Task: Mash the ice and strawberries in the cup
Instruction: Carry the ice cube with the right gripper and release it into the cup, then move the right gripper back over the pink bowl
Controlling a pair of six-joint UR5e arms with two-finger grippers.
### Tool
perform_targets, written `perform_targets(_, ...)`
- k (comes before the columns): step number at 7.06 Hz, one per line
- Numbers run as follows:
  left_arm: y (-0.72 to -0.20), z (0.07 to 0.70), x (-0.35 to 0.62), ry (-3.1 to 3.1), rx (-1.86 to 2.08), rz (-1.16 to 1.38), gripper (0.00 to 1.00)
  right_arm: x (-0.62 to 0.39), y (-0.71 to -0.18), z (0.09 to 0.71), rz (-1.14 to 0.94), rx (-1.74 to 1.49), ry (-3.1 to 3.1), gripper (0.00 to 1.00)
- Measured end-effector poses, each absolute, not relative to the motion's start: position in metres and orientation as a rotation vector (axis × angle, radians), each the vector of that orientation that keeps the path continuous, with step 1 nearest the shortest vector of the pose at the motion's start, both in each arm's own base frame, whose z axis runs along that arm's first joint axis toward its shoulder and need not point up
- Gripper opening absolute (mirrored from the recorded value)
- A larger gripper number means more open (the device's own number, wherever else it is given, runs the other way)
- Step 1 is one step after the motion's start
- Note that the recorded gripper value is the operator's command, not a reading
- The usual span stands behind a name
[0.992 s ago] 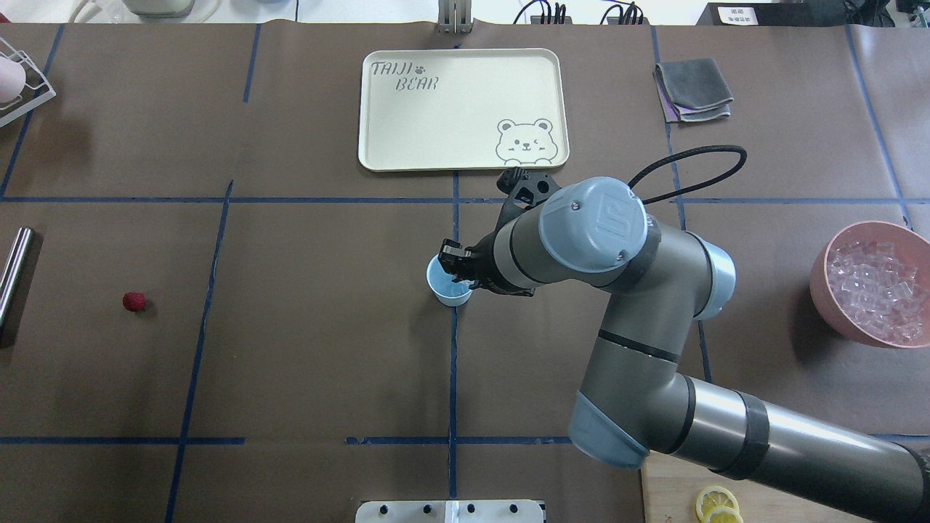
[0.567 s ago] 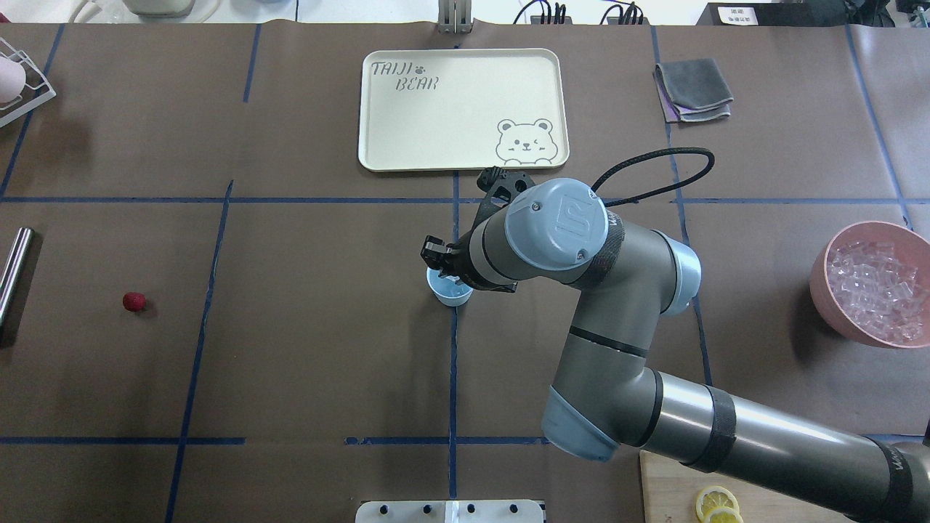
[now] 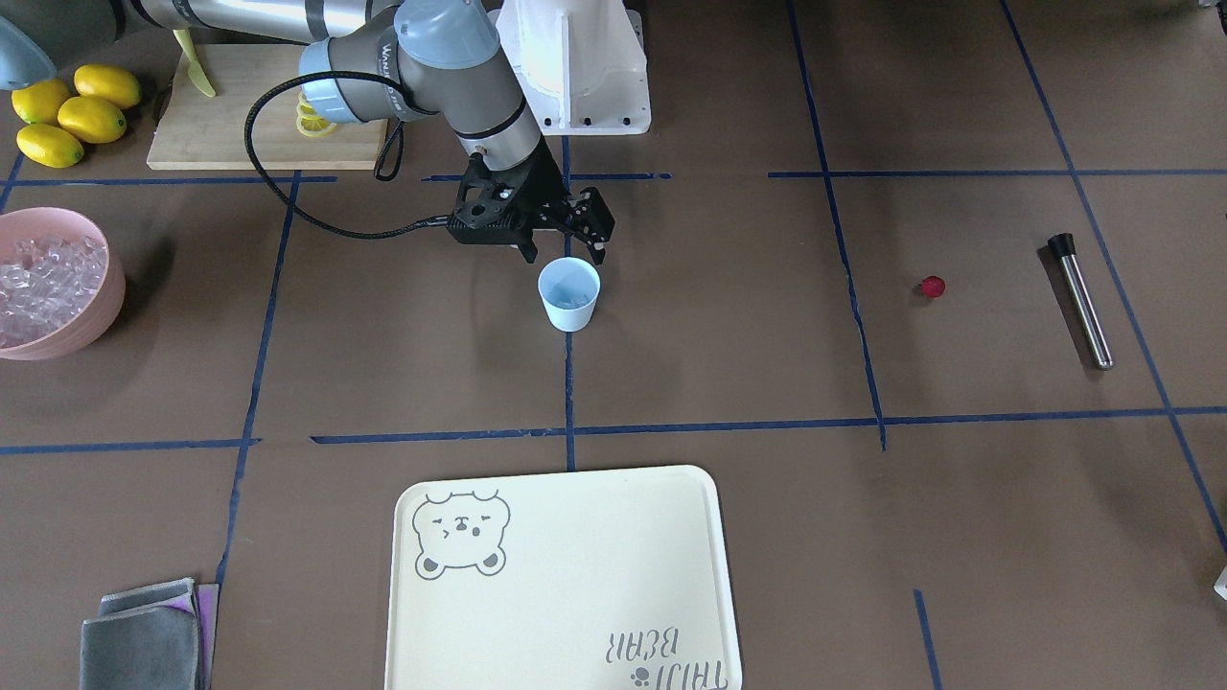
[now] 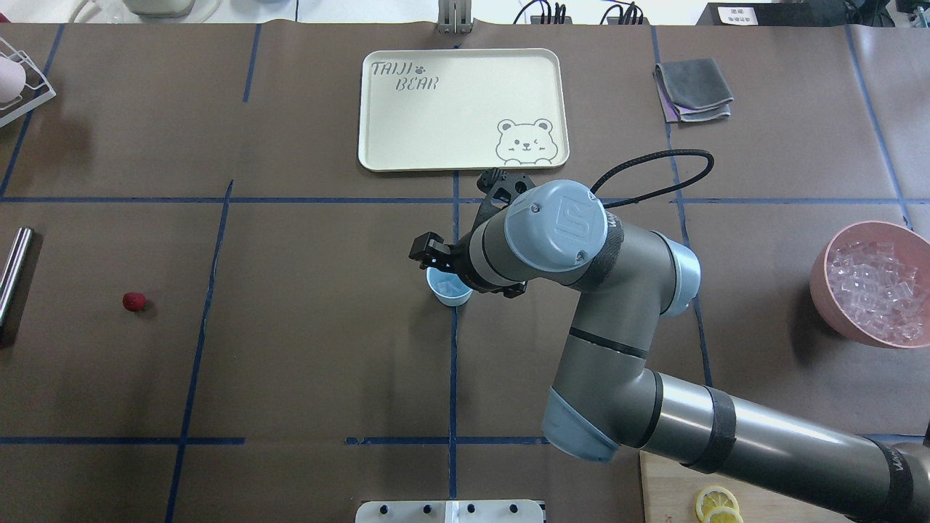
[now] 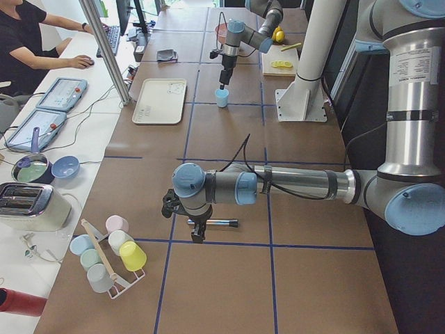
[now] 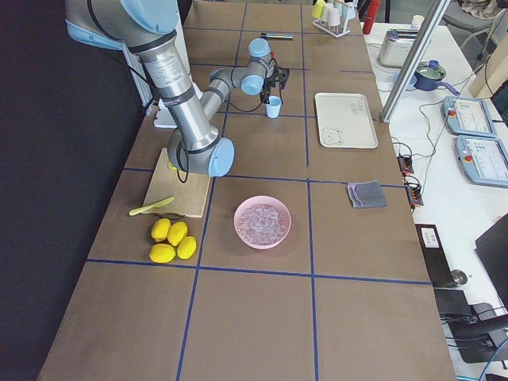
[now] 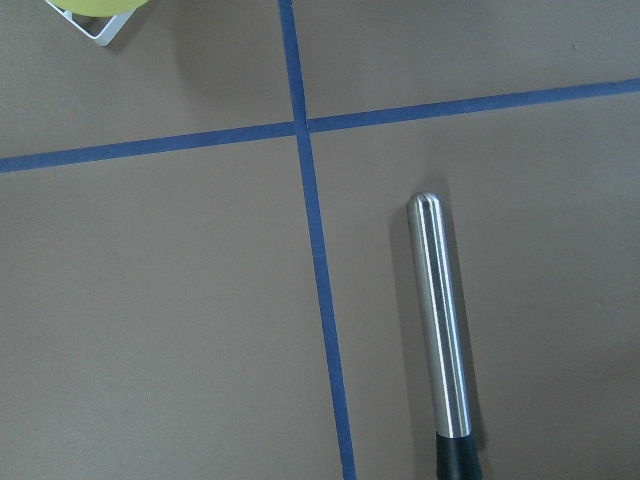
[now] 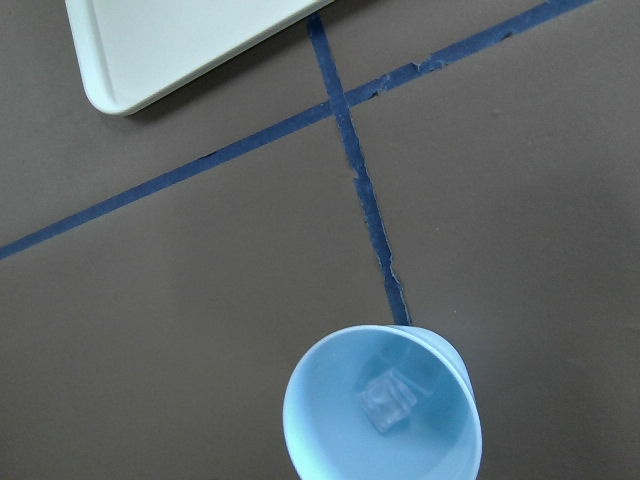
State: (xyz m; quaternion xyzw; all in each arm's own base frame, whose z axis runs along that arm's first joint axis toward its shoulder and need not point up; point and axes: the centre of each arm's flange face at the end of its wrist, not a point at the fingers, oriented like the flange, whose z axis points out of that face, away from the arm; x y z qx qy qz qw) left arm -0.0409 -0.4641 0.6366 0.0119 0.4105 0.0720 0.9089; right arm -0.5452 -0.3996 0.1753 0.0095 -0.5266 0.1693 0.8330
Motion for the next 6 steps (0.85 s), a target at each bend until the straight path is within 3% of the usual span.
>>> perform_targets(2, -0.464, 0.638, -0.041, 0.847, 0.022, 0.148, 1.00, -0.491, -0.401, 0.202, 0.374, 0.016, -1.121, 1.00)
perform_targets(6, -0.464, 0.641, -0.041, 0.846, 0.016, 0.146, 1.00, -0.256, -0.429, 0.393, 0.171, -0.013, -0.970, 1.00)
